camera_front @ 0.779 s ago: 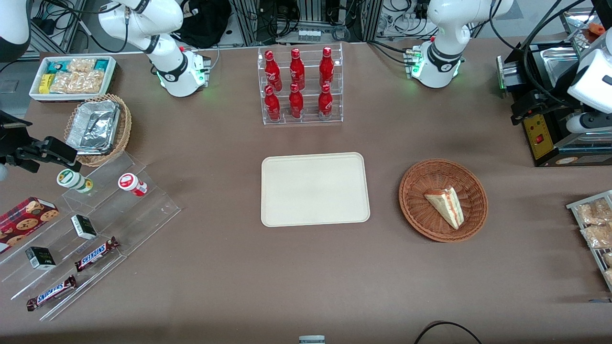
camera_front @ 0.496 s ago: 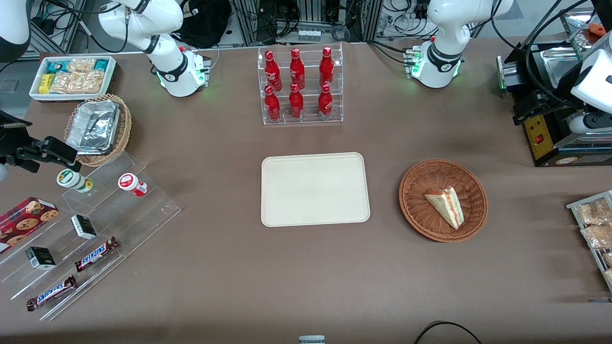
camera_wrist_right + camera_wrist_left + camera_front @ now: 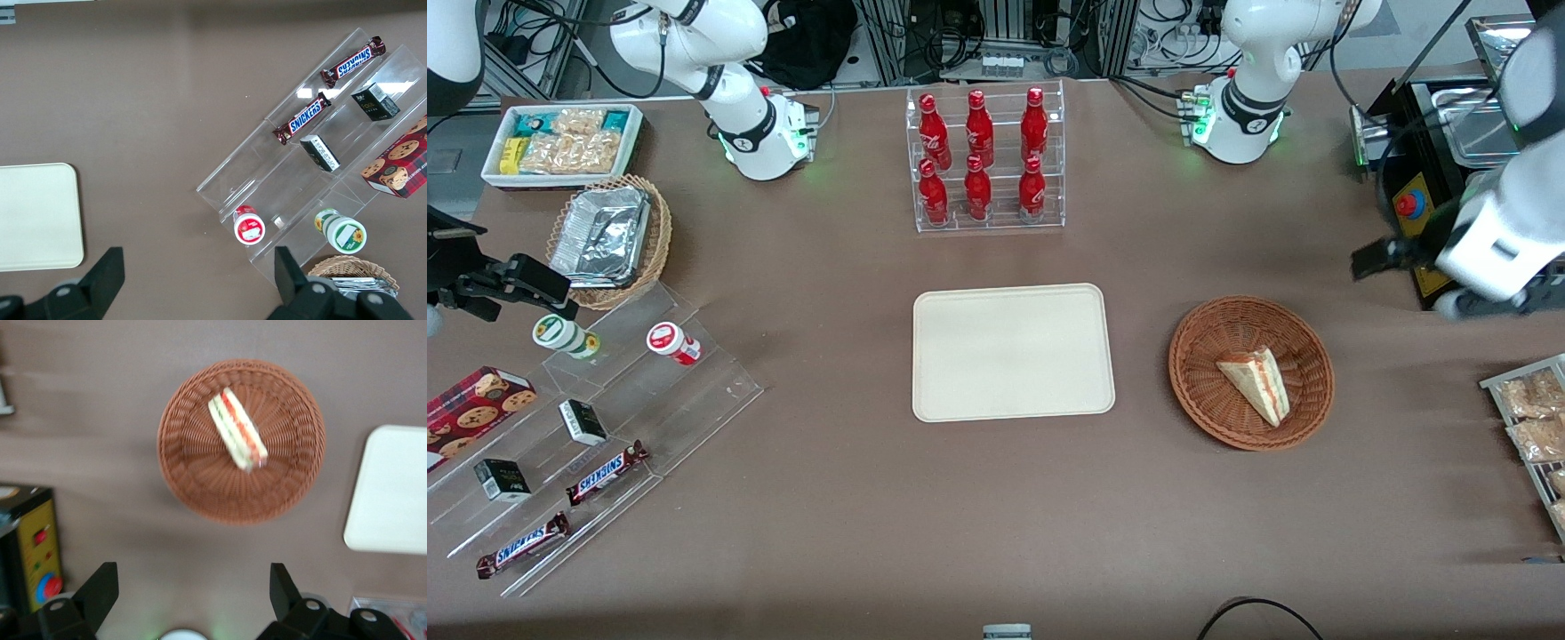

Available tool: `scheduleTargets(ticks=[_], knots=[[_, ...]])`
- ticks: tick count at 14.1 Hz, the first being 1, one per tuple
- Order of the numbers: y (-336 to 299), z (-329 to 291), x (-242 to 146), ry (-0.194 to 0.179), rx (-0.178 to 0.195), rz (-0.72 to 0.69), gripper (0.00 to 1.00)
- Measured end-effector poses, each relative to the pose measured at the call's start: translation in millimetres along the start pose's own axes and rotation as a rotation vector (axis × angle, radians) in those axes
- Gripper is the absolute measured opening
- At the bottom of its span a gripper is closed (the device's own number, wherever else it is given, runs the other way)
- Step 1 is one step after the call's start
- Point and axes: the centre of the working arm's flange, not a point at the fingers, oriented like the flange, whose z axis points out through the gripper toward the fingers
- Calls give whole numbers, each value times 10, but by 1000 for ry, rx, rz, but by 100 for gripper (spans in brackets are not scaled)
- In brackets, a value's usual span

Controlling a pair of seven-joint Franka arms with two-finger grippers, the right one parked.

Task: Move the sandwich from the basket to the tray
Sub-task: 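Lower the open left gripper over the sandwich in the wicker basket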

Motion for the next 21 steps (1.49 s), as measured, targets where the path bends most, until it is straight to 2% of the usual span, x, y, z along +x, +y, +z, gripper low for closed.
scheduleTargets(ticks=[3,8,10,13,17,19,21], knots=[[61,827,171,68,-20,-86,100],[301,1769,92,152,-71,-312,100],[399,1945,82,154,-87,-380,100],[454,2078,98,137,-92,-408,100],[463,2302,181,142,-110,-416,100],[452,2454,251,156,-129,-424,100],[452,2610,298,161,-141,-428,96]])
